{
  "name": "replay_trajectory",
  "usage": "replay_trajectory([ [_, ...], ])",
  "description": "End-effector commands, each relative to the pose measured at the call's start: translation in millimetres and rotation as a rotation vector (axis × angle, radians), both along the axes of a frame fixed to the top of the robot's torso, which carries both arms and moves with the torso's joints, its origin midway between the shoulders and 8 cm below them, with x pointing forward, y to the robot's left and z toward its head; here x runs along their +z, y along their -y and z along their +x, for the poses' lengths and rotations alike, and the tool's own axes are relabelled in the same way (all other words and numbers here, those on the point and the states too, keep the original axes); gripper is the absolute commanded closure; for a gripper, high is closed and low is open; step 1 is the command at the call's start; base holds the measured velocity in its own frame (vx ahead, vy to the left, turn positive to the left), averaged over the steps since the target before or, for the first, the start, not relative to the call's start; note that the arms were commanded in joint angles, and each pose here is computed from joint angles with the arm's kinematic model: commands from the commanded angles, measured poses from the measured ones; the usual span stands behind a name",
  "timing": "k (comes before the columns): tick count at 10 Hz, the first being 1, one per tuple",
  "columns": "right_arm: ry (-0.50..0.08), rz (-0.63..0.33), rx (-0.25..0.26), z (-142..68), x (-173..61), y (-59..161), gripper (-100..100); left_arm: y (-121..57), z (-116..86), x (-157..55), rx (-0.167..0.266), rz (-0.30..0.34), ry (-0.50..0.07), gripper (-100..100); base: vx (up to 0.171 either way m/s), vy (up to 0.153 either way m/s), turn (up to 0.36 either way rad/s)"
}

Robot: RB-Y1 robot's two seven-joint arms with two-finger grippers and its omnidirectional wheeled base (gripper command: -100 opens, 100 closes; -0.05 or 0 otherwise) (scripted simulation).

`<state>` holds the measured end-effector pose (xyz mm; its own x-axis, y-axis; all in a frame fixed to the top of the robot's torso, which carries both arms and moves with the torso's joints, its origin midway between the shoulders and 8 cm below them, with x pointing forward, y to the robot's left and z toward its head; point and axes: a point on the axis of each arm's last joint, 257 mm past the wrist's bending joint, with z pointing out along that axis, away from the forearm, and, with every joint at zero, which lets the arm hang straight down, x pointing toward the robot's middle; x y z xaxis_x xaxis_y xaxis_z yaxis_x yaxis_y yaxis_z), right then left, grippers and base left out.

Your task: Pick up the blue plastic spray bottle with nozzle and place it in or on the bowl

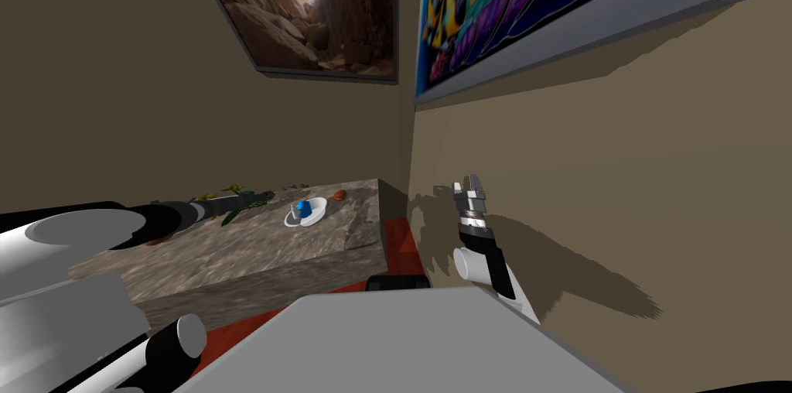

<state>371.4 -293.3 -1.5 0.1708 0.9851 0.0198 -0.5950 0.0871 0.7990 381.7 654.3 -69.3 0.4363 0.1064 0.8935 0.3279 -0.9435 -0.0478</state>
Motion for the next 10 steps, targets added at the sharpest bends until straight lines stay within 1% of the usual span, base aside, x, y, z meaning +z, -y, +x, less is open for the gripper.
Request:
replay_trajectory([
  [1,0.000,0.000,0.000,0,0,0,0,-1.9,-1,-2,0.001,-0.003,-0.002,-100,0.000,0.000,0.000],
  [4,0.000,0.000,0.000,0,0,0,0,-1.9,-1,-2,0.001,-0.003,-0.002,-100,0.010,-0.014,0.040],
  [6,0.000,0.000,0.000,0,0,0,0,-1.9,-1,-2,0.001,-0.003,-0.002,-100,-0.012,0.016,-0.047],
  [7,0.000,0.000,0.000,0,0,0,0,-1.6,-7,8,0.004,-0.003,-0.007,-100,0.000,0.000,0.000],
  [10,0.000,0.000,0.000,0,0,0,0,-0.6,-16,21,0.011,-0.003,-0.016,-100,0.008,-0.010,0.029],
])
